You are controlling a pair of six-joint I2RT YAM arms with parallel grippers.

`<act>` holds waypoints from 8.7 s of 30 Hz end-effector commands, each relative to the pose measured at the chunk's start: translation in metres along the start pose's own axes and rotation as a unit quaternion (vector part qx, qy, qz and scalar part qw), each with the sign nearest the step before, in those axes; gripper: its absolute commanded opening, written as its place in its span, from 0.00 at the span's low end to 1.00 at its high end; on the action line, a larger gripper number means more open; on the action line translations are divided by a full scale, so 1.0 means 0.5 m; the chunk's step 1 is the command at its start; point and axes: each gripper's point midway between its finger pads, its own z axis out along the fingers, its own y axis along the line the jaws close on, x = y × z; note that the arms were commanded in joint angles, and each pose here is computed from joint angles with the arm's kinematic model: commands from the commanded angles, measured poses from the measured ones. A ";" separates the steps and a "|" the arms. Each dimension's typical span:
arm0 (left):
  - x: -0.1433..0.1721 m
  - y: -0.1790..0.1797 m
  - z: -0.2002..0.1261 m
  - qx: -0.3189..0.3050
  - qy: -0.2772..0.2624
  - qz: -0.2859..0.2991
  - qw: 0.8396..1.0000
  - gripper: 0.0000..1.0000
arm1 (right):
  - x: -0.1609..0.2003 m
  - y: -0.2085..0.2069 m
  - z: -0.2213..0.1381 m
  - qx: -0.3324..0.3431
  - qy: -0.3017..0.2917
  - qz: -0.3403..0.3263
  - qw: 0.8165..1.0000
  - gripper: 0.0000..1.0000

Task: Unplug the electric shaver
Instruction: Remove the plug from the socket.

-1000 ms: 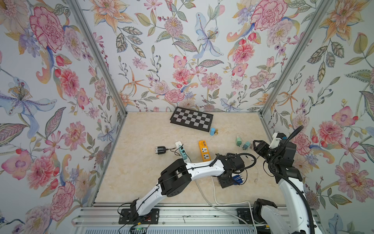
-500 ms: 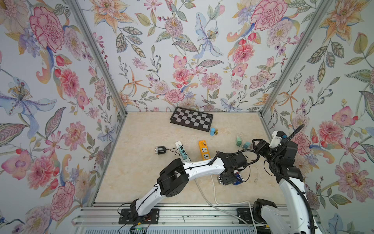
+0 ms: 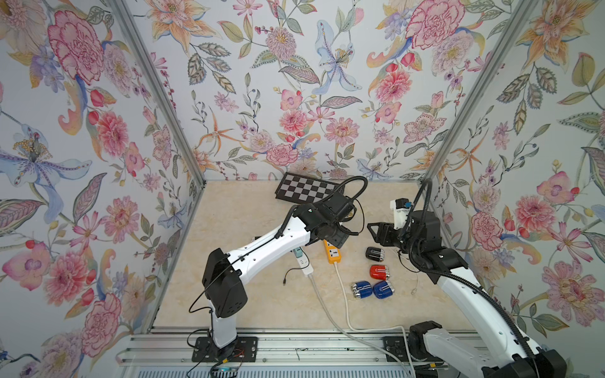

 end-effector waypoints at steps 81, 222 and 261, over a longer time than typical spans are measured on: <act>0.268 0.314 0.363 -0.110 0.265 -0.552 0.783 0.39 | 0.301 0.321 0.378 -0.046 0.077 -0.261 0.961 0.42; 0.284 0.272 0.395 -0.159 0.300 -0.489 0.803 0.00 | 0.233 0.395 0.293 -0.159 -0.026 -0.165 0.973 0.04; 0.211 0.306 0.372 -0.166 0.237 -0.465 0.837 0.11 | 0.227 0.365 0.215 -0.138 0.014 -0.210 0.968 0.04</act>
